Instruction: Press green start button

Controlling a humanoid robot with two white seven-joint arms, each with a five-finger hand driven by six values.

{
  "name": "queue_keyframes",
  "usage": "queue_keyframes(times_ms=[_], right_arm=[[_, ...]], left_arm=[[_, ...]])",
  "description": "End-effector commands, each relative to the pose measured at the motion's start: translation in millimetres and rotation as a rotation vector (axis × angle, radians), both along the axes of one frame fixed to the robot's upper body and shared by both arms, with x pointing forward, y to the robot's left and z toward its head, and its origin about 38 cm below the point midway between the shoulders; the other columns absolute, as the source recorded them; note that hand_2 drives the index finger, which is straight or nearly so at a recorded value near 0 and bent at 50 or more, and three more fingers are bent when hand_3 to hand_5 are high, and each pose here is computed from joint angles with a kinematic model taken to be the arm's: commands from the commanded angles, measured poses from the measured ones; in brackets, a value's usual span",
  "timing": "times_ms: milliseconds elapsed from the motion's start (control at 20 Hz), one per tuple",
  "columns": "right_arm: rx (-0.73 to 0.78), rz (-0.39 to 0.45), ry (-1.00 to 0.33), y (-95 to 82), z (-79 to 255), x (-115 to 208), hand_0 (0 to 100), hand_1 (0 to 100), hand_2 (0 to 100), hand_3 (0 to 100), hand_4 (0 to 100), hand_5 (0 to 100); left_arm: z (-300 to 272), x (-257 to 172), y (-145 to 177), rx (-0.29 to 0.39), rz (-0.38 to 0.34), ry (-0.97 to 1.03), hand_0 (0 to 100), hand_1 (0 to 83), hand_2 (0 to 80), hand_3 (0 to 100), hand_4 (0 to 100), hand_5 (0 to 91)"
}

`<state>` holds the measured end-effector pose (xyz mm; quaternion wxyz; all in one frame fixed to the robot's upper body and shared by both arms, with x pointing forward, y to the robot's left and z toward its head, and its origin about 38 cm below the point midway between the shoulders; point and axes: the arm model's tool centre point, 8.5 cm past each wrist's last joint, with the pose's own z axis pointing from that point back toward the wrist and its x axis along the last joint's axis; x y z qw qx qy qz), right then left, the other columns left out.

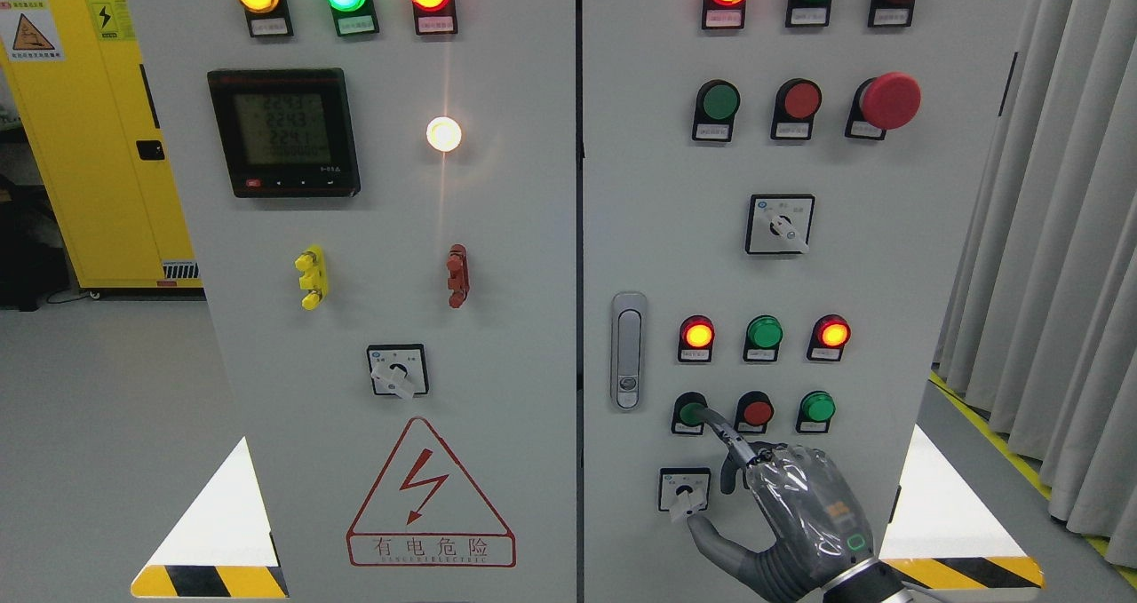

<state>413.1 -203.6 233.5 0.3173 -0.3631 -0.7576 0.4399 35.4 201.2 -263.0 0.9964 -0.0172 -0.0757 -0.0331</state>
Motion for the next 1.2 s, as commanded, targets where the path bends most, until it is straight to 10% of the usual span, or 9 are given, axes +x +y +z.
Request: queue_keyframes(times_ms=[0, 300, 350, 650, 1150], right_arm=[[0.091, 0.096, -0.022, 12.9, 7.7, -20.8, 43, 61, 0, 67, 74, 64], [0.311, 0.237, 0.032, 15.7, 3.8, -37.1, 39, 58, 0, 58, 60, 48], [0.365, 0.277, 0.057, 15.8, 4.7, -37.7, 35, 56, 0, 35, 38, 30], [0.742, 0.535, 0.302, 13.9, -13.1, -62.6, 31, 51, 0, 4, 12, 1], [0.92, 0.576, 0.388, 8.7, -21.6, -74.5, 32, 48, 0, 0, 7, 0]], left_arm=[[0.3, 9.8, -1.6, -0.005, 0.0, -0.028, 12, 55.6, 0.0, 0, 0, 0.0], [0.3, 9.9, -1.6, -0.005, 0.0, -0.028, 12, 55.6, 0.0, 0, 0, 0.0], [0.2, 8.9, -1.5, -0.005, 0.0, -0.026, 12, 55.6, 0.0, 0, 0, 0.0], [0.3, 9.8, -1.6, -0.005, 0.0, -0.028, 12, 55.6, 0.0, 0, 0, 0.0], [0.2, 8.9, -1.5, -0.005, 0.0, -0.026, 12, 55.6, 0.0, 0, 0, 0.0]])
